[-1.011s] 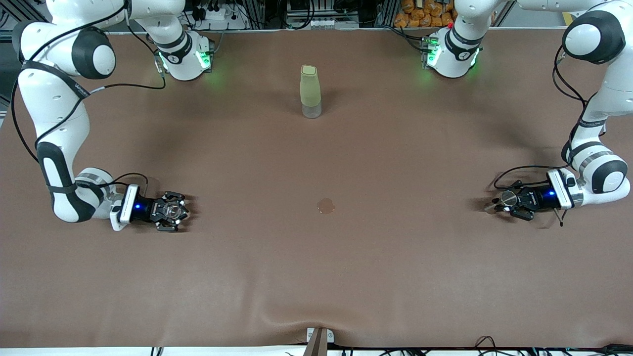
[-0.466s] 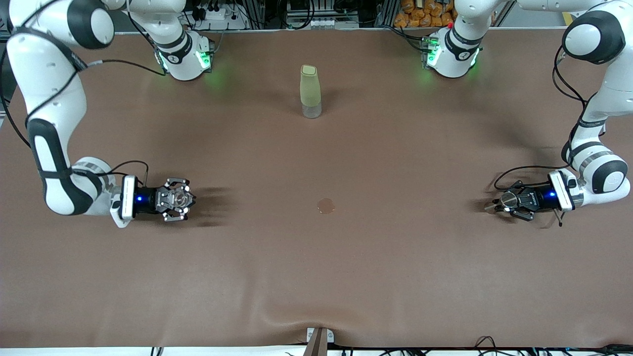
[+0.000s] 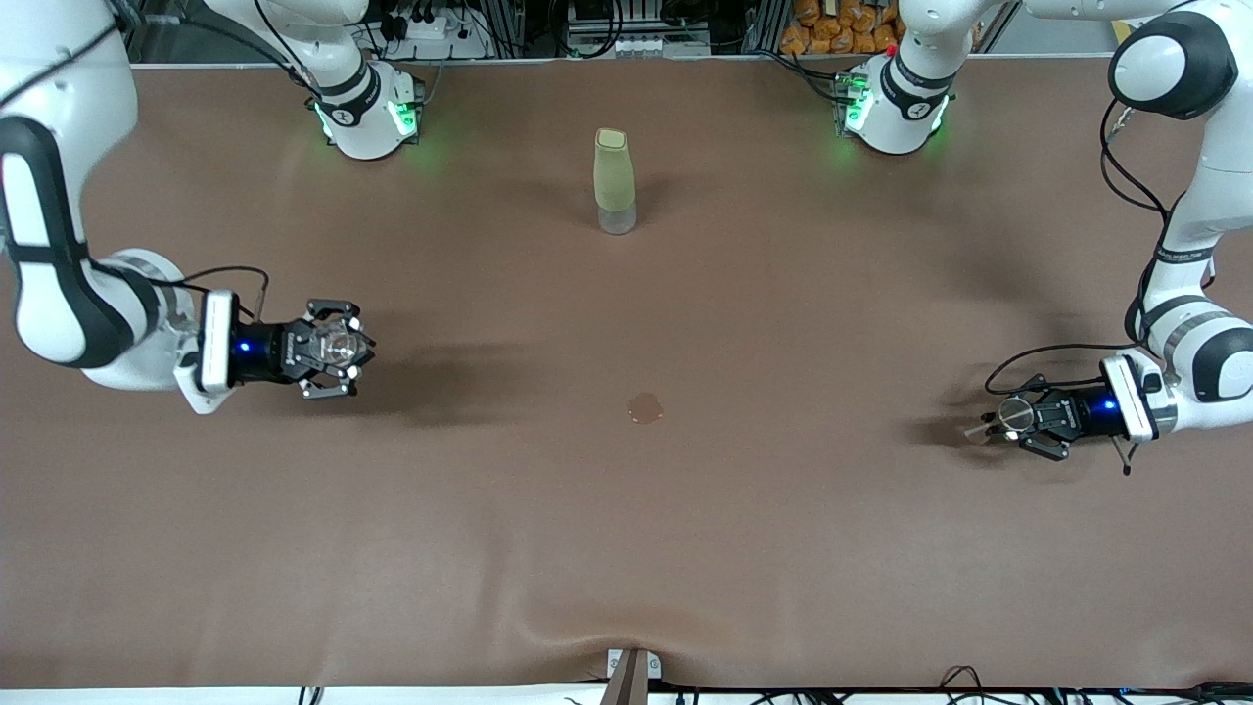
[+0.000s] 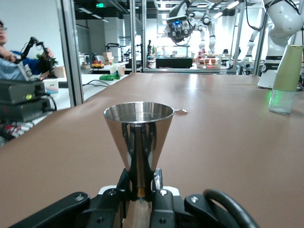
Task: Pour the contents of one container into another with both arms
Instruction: 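Lift the jigger with the left gripper while the right gripper brings the glass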
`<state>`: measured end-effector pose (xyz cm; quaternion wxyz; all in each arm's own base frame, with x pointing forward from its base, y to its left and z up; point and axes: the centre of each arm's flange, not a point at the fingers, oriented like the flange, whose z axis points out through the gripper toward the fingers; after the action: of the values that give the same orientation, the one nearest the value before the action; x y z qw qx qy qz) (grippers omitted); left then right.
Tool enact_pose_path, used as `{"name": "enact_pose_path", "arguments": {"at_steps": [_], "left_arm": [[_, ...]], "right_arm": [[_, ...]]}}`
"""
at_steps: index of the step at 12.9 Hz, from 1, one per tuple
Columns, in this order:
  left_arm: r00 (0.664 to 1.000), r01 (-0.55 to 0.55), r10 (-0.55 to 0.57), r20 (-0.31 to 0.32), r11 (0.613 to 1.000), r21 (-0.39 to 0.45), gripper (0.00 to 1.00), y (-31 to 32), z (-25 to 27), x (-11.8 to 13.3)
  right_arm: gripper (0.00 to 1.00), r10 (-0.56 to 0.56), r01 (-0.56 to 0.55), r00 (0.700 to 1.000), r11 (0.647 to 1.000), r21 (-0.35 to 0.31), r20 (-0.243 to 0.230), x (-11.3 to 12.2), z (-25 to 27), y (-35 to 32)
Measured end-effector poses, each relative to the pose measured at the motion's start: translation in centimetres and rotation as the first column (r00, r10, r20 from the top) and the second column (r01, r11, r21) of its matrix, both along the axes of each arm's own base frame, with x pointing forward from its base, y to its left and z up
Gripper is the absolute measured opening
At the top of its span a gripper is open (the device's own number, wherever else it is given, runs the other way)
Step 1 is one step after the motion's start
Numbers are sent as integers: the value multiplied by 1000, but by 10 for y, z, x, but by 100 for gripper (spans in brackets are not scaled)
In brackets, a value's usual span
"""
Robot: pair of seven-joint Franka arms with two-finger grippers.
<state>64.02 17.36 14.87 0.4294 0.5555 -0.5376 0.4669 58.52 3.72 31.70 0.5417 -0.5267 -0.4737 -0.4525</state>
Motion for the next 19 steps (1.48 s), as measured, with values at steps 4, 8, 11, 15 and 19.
{"name": "enact_pose_path", "arguments": {"at_steps": [4,8,11,15,19], "left_arm": [[997,71,-70,31,997,-24,21,-45,14,15],[979,199,-199,35,980,-17,21,-118,15,23],[938,343,-341,59,939,-17,21,-222,28,29],[923,361,-358,138,932,4,21,-333,60,37],[923,335,-331,196,942,13,21,-402,90,38]], "right_arm": [[15,-10,11,1000,1000,18,-9,-10,30,12],[15,5,-4,1000,1000,19,-29,-16,22,28],[15,18,-18,999,1000,-2,-30,-17,19,52],[15,5,-5,1000,1000,11,-1,-18,16,98],[15,-46,46,999,997,60,10,-29,-5,157]]}}
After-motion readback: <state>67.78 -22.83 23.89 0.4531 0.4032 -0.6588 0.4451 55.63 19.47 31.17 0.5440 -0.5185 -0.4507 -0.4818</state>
